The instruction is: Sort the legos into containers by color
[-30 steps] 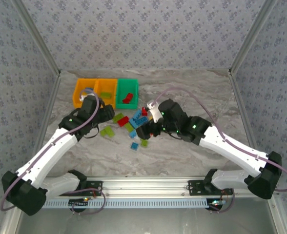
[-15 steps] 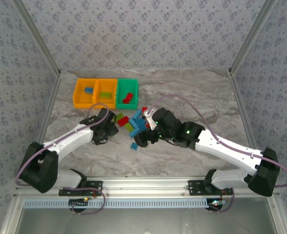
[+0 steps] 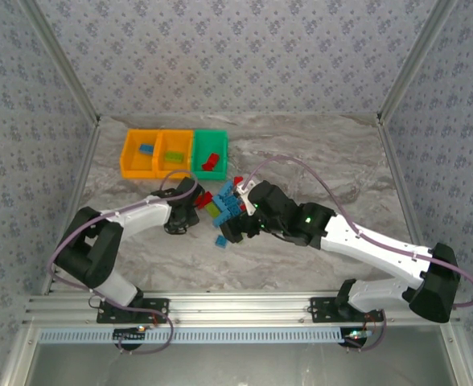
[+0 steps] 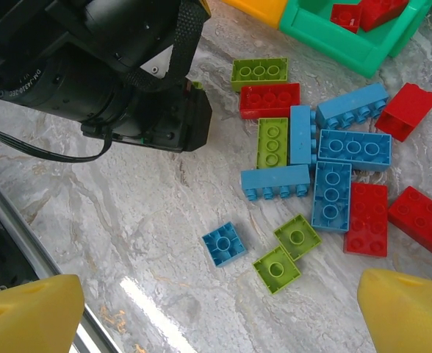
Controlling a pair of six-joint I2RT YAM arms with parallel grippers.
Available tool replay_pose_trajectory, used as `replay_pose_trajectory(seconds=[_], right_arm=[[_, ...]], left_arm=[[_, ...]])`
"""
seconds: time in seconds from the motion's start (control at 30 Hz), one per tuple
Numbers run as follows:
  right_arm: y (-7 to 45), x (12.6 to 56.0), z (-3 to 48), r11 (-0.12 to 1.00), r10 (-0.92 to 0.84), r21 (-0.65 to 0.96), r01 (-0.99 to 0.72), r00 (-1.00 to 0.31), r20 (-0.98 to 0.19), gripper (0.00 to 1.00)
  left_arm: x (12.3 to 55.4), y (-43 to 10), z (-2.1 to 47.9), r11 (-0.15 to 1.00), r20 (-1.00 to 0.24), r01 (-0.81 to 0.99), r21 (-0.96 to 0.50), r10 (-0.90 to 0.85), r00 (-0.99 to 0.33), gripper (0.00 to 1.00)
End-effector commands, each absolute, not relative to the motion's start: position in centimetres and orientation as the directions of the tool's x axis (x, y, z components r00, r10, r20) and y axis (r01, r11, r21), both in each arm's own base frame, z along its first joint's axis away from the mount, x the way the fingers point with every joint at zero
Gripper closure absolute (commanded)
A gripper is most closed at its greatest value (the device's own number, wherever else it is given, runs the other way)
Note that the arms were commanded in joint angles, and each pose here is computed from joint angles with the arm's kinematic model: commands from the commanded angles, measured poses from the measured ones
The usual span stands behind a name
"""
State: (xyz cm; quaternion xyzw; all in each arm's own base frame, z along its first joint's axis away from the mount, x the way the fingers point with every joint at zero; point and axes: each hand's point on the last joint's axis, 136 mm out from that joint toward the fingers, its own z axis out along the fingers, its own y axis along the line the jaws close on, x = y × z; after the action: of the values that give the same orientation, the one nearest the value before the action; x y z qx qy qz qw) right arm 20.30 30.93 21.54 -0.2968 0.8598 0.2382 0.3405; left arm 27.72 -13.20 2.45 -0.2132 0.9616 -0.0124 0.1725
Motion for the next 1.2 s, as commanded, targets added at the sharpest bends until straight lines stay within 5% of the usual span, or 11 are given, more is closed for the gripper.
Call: replay_pose_trajectory(seconds=[0.0, 0.37, 0.47, 0.7, 1.03, 1.17], right_arm=[[30.7, 19.9, 21.8, 0.714, -0.346, 0.209, -0.668, -0.597, -0.723, 0.02], [30.9, 19.7, 23.4, 0.702, -0.319, 0.223, -0.676, -0.579, -0.751, 0.02], [30.9, 19.7, 23.5, 0.705, -0.316, 0.220, -0.674, -0.576, -0.754, 0.01], [30.3, 19.4, 23.2, 0.721, -0.311, 0.221, -0.656, -0.592, -0.743, 0.01], [27.9, 18.3, 24.6, 0.750, -0.283, 0.223, -0.623, -0.606, -0.743, 0.01], [25.6, 17.8, 25.6, 0.768, -0.224, 0.238, -0.595, -0.597, -0.770, 0.00]], left_arm=[[28.0, -12.8, 3.1, 0.911, -0.364, -0.405, -0.079, -0.404, -0.839, 0.68], [29.1, -13.4, 13.9, 0.909, -0.546, -0.319, -0.266, -0.415, -0.727, 0.69], [31.1, -11.4, 17.2, 0.910, -0.651, -0.316, -0.269, -0.413, -0.637, 0.69], [38.7, -9.7, 18.4, 0.901, -0.622, -0.299, -0.313, -0.433, -0.653, 0.71], [50.1, -10.6, 15.0, 0.924, -0.566, -0.313, -0.221, -0.383, -0.730, 0.58], [50.8, -10.8, 15.4, 0.931, -0.569, -0.295, -0.216, -0.365, -0.737, 0.38]])
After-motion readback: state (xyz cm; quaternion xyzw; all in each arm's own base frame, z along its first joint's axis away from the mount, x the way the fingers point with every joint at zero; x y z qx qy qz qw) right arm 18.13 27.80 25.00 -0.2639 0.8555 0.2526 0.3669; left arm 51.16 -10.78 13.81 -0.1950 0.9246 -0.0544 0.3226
